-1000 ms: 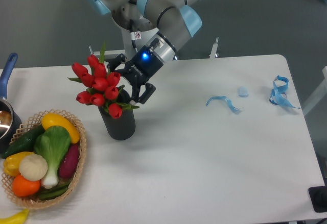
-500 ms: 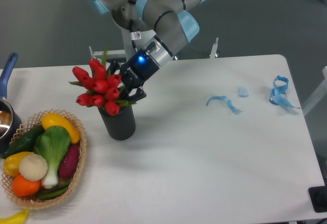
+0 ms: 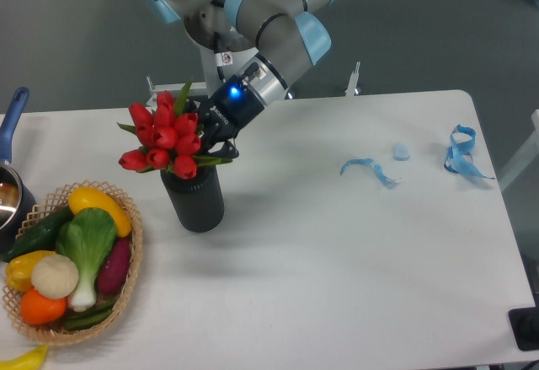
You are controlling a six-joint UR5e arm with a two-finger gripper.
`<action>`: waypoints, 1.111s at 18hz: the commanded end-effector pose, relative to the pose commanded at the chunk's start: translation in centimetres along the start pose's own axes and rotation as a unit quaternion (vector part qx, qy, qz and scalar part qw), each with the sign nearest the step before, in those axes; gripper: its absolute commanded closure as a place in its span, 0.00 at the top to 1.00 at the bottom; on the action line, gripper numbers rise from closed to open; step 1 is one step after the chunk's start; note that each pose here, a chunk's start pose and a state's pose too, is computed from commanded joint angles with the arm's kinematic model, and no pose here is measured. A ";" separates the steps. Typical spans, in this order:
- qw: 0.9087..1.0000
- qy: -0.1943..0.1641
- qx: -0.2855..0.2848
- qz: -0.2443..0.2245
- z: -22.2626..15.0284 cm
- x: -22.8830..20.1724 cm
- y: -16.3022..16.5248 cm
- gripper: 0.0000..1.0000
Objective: Pick up the flowers from the vase
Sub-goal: 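Lift the gripped tulips straight up out of the black vase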
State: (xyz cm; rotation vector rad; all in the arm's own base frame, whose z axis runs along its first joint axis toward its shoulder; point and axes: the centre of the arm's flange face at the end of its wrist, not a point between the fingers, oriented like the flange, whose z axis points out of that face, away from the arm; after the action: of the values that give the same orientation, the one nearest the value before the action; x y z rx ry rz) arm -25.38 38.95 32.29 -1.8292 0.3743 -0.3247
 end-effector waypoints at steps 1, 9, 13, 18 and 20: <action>1.000 -0.004 0.004 -0.005 -0.3 -0.3 -0.9 0.09; 0.996 -0.024 0.020 -0.080 -2.5 -1.5 -6.2 0.11; 0.995 -0.033 0.032 -0.089 -3.7 -1.4 -7.3 0.11; 0.991 -0.037 0.052 -0.115 -5.1 -2.2 -10.2 0.11; 0.989 -0.044 0.060 -0.125 -6.0 -2.9 -11.3 0.11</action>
State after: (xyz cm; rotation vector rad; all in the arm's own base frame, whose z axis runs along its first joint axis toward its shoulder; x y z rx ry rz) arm -29.46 37.91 44.70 -1.7678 0.0615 -0.4293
